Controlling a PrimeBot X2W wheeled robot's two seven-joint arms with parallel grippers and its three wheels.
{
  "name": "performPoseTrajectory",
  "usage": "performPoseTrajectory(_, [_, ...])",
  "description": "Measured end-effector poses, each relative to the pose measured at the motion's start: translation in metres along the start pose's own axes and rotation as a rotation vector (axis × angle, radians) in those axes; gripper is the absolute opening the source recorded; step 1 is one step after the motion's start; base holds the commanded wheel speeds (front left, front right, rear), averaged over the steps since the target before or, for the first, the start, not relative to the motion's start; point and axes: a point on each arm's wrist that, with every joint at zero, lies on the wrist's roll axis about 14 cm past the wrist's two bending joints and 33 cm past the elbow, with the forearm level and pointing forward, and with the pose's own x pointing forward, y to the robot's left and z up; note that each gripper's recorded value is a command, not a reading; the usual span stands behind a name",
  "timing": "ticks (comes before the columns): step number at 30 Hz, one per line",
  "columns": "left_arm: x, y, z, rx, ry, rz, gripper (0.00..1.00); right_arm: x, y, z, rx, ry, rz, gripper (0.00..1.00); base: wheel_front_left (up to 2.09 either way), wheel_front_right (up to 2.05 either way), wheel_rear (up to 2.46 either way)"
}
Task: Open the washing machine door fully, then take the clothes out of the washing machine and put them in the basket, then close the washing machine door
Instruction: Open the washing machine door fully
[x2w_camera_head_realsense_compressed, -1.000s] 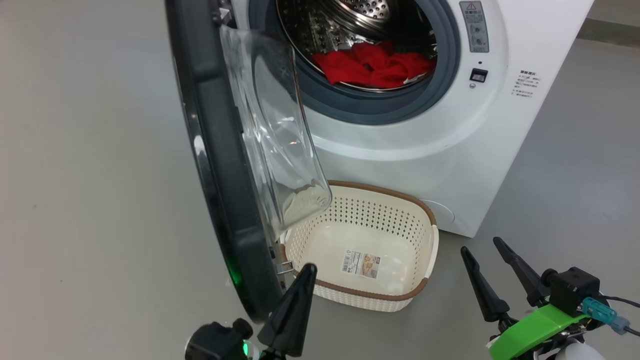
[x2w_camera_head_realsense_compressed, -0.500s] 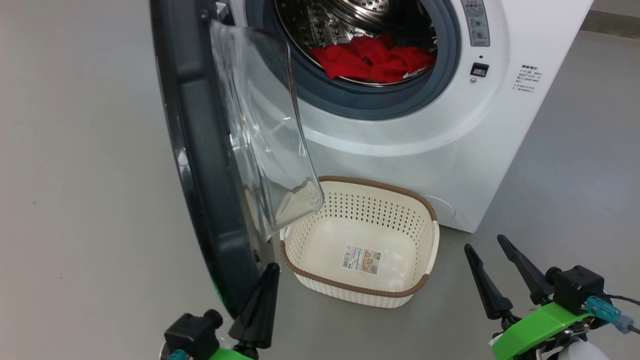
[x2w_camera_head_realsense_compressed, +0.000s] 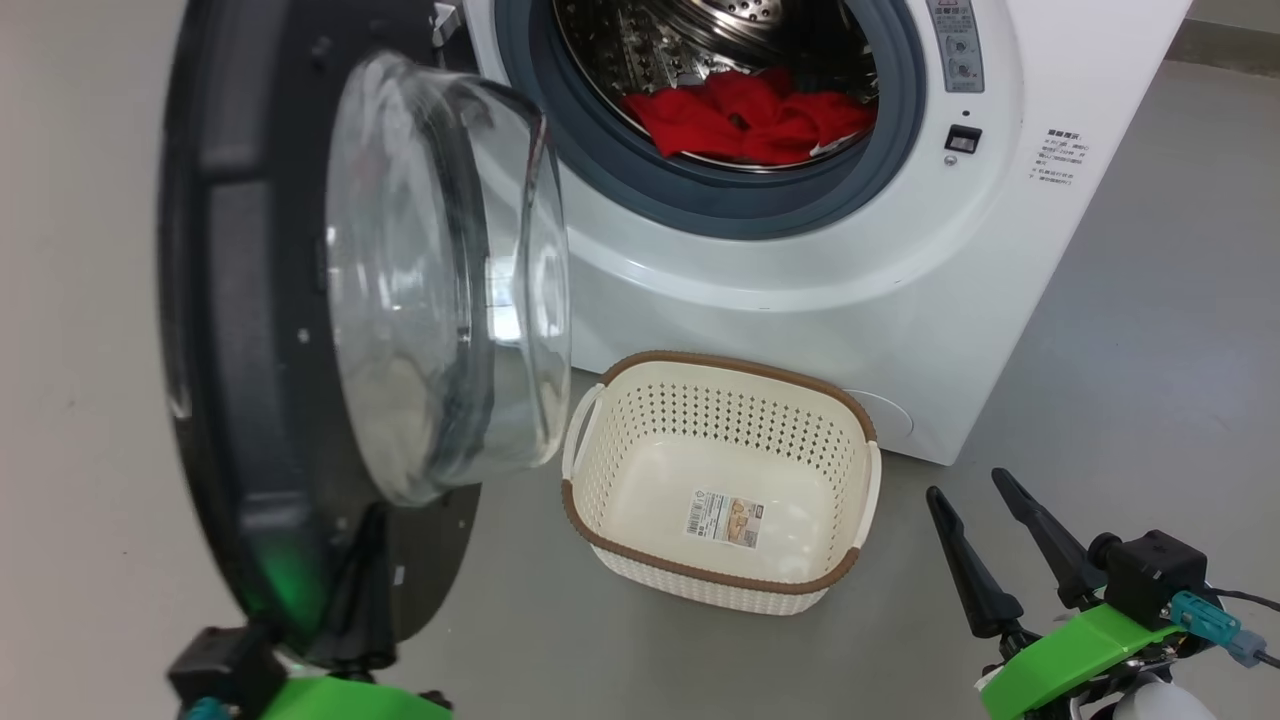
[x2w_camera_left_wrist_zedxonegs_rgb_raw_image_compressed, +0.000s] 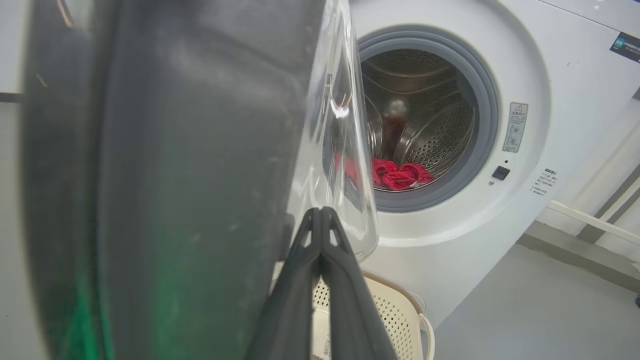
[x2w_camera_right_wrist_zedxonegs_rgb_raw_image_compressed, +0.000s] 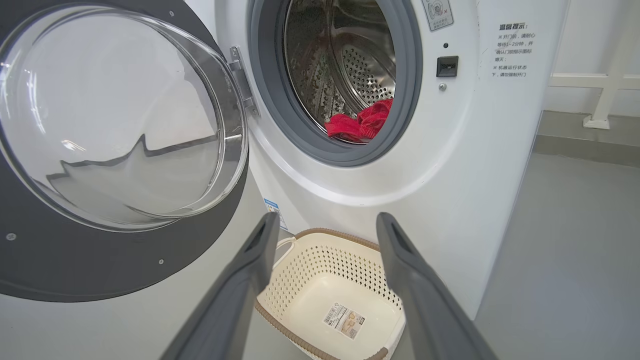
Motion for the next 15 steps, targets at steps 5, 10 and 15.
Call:
performPoseTrajectory(5, [-0.001, 0.032, 0.007, 0.023, -0.016, 0.094, 0.0, 0.0, -0.001, -0.001, 0.002, 0.002, -0.002, 1.0, 0.0, 0.0, 0.0])
performPoseTrajectory(10, [-0.003, 0.061, 0.013, 0.051, -0.03, 0.173, 0.0, 0.001, -0.001, -0.003, 0.005, 0.006, -0.002, 1.0, 0.0, 0.0, 0.0])
performPoseTrajectory(15, [0.0, 0.086, 0.022, 0.061, -0.051, 0.239, 0.0, 0.002, -0.003, -0.006, 0.01, 0.012, -0.003, 1.0, 0.0, 0.0, 0.0])
